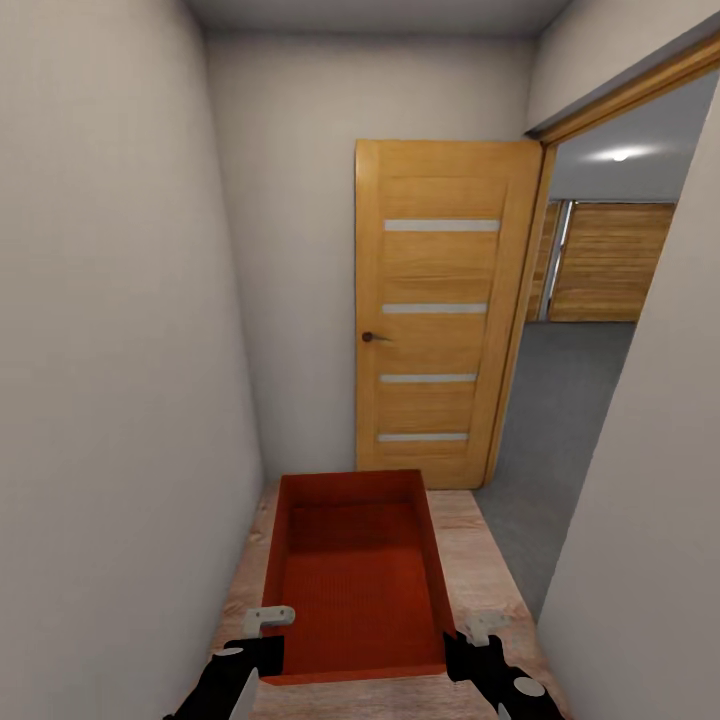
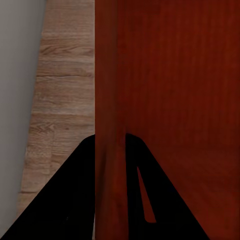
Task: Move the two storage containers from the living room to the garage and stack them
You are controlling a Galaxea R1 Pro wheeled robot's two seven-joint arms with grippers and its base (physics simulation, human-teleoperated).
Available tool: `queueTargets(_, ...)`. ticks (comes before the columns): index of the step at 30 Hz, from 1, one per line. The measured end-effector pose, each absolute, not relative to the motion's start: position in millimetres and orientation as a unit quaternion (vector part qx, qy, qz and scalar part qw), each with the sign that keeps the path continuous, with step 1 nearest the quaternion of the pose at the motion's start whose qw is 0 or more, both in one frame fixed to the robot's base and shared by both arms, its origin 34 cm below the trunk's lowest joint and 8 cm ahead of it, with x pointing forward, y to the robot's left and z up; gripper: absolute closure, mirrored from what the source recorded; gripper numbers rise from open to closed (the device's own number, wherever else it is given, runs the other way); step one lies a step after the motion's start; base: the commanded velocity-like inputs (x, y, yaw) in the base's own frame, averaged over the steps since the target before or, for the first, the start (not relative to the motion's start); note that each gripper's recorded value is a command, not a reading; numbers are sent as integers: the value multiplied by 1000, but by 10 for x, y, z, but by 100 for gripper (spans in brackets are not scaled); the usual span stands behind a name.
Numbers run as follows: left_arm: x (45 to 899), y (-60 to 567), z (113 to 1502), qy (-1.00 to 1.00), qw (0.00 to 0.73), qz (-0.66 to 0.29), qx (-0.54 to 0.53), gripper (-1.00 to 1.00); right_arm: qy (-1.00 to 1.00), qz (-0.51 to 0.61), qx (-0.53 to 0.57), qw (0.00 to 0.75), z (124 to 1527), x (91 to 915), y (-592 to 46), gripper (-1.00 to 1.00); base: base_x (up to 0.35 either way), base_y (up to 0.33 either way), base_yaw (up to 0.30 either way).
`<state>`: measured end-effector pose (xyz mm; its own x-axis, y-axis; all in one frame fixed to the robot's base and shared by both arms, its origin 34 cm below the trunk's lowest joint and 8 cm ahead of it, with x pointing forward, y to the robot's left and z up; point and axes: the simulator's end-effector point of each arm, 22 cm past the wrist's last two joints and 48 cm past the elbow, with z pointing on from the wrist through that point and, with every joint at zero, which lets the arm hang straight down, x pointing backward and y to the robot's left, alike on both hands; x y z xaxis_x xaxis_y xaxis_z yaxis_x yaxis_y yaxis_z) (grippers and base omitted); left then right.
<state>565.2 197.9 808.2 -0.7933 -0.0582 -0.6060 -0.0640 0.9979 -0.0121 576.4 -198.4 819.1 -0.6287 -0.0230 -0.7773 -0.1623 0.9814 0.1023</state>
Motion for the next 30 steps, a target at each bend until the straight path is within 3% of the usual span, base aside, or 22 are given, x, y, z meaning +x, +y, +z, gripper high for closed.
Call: queueTargets(30, 5651, 1978, 8082, 947, 320, 5, -32, 100, 899, 82, -52, 428, 8191, 5763, -1985, 100, 327, 0, 0)
